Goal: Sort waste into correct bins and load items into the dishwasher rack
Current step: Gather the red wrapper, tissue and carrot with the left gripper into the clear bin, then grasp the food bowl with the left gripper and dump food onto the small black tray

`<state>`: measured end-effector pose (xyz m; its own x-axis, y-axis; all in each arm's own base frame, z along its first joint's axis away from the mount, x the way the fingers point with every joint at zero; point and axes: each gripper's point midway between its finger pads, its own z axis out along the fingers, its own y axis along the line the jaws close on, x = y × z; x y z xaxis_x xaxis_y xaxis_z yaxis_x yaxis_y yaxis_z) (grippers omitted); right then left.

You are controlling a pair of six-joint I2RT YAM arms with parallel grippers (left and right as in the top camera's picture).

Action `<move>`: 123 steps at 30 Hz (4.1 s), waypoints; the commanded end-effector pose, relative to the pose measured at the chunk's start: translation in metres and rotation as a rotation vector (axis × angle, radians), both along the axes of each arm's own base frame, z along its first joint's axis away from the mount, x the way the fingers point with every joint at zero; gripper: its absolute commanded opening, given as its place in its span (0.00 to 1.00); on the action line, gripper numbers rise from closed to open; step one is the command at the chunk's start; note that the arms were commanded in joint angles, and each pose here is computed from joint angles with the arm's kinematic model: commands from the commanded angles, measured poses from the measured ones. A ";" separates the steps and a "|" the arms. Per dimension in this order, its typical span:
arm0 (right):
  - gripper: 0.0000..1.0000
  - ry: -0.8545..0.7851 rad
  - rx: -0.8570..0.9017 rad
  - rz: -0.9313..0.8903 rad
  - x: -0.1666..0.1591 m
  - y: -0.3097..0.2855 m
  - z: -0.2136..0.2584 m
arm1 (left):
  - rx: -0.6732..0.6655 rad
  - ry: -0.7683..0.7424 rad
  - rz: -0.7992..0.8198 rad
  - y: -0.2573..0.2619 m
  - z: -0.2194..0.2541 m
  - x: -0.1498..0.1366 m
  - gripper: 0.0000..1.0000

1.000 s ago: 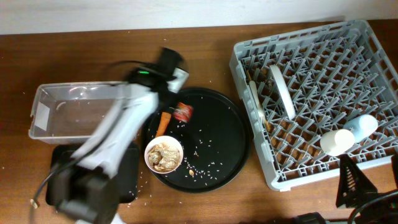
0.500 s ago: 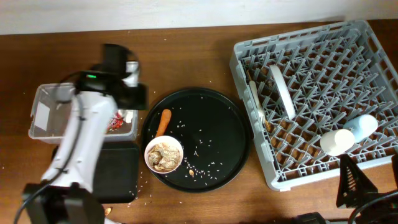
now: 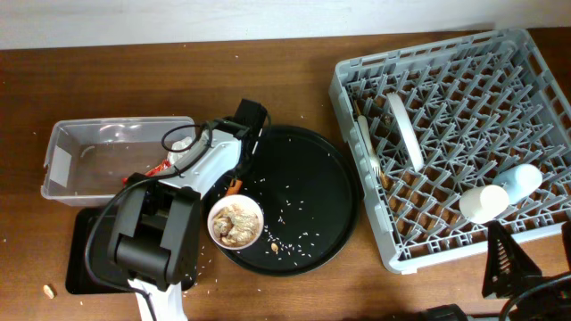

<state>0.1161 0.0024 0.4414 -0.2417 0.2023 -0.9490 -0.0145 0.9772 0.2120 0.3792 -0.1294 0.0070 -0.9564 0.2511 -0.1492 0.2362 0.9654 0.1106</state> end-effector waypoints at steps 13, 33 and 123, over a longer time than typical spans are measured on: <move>0.99 -0.002 0.009 0.008 0.000 0.001 0.001 | -0.027 -0.249 0.528 0.143 0.164 0.022 0.13; 0.99 -0.002 0.009 0.008 0.000 0.001 0.001 | -0.225 -0.306 0.105 0.099 0.251 -0.048 0.96; 0.98 -0.002 0.009 0.008 0.000 0.001 0.001 | -1.278 -0.698 0.622 0.154 0.124 -0.170 0.00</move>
